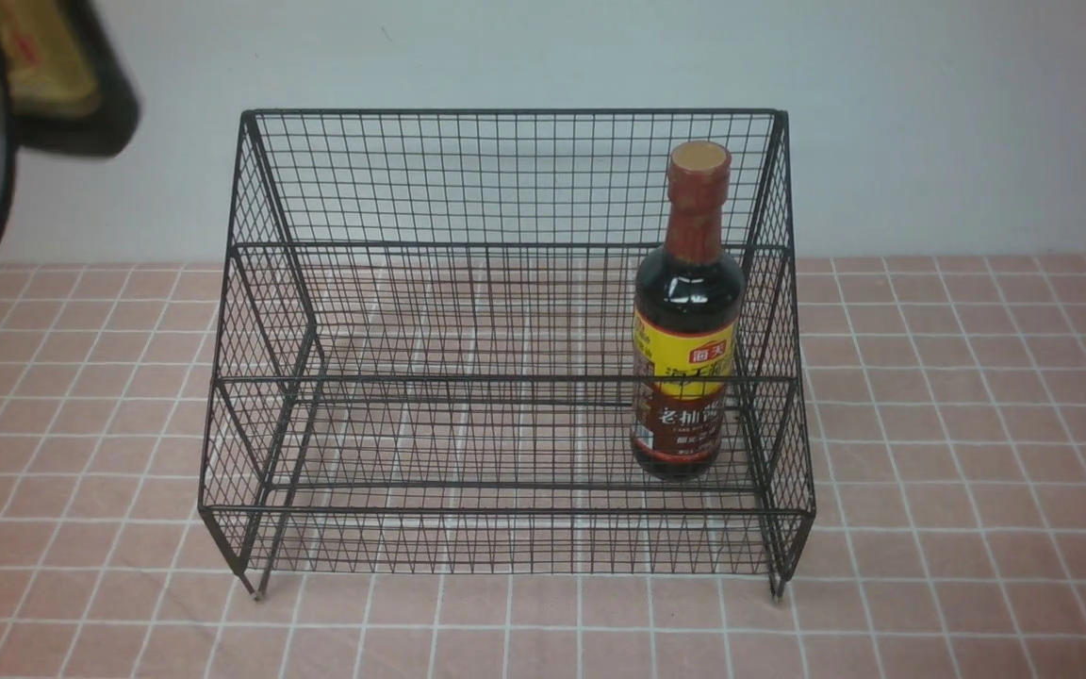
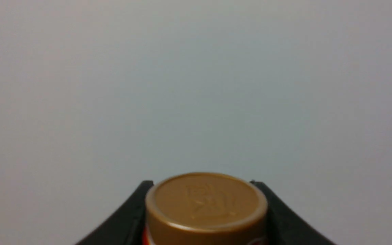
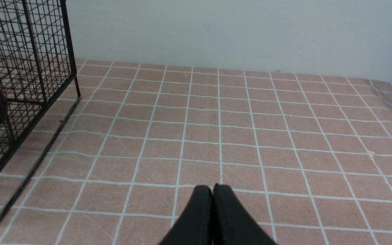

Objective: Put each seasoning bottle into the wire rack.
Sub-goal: Use the left arm to put the condiment bottle back on the shelf

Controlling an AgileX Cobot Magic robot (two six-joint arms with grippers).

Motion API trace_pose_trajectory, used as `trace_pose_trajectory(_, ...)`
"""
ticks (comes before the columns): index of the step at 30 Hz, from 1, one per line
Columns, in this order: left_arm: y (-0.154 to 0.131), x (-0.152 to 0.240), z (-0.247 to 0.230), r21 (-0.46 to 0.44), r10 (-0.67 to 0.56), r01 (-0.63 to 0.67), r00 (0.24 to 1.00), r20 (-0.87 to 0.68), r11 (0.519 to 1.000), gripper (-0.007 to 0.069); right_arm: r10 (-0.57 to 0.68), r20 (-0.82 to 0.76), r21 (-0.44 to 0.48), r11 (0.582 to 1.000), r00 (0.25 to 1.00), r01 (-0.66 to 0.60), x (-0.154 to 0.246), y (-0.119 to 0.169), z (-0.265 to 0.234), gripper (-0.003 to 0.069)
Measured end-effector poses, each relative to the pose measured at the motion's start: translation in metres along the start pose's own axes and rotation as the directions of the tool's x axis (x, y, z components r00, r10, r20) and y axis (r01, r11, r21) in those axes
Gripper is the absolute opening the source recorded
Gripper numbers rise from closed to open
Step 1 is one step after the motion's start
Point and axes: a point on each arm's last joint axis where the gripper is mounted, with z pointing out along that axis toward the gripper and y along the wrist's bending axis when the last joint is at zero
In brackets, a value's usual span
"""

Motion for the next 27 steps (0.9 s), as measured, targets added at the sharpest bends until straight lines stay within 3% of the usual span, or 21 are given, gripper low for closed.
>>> trace_pose_trajectory(6,-0.037,0.011,0.026,0.103,-0.037,0.039,0.999,-0.018,0.994,0.0304,0.000,0.000,0.000,1.000,1.000,0.000,0.000,0.000,0.000,-0.0015)
trace_pose_trajectory(9,-0.060,0.040,0.044,0.152,-0.035,0.048,0.996,-0.086,0.987,0.0304,0.000,0.000,0.000,1.000,1.000,0.000,0.000,0.000,0.000,-0.0015)
trace_pose_trajectory(15,-0.071,0.079,0.056,0.176,-0.011,0.046,0.980,-0.196,0.983,0.0304,0.000,0.000,0.000,1.000,1.000,0.000,0.000,0.000,0.000,-0.0015)
trace_pose_trajectory(27,-0.077,0.116,0.068,0.135,-0.051,0.092,0.958,-0.282,0.987,0.0304,0.000,0.000,0.000,1.000,1.000,0.000,0.000,0.000,0.000,-0.0015)
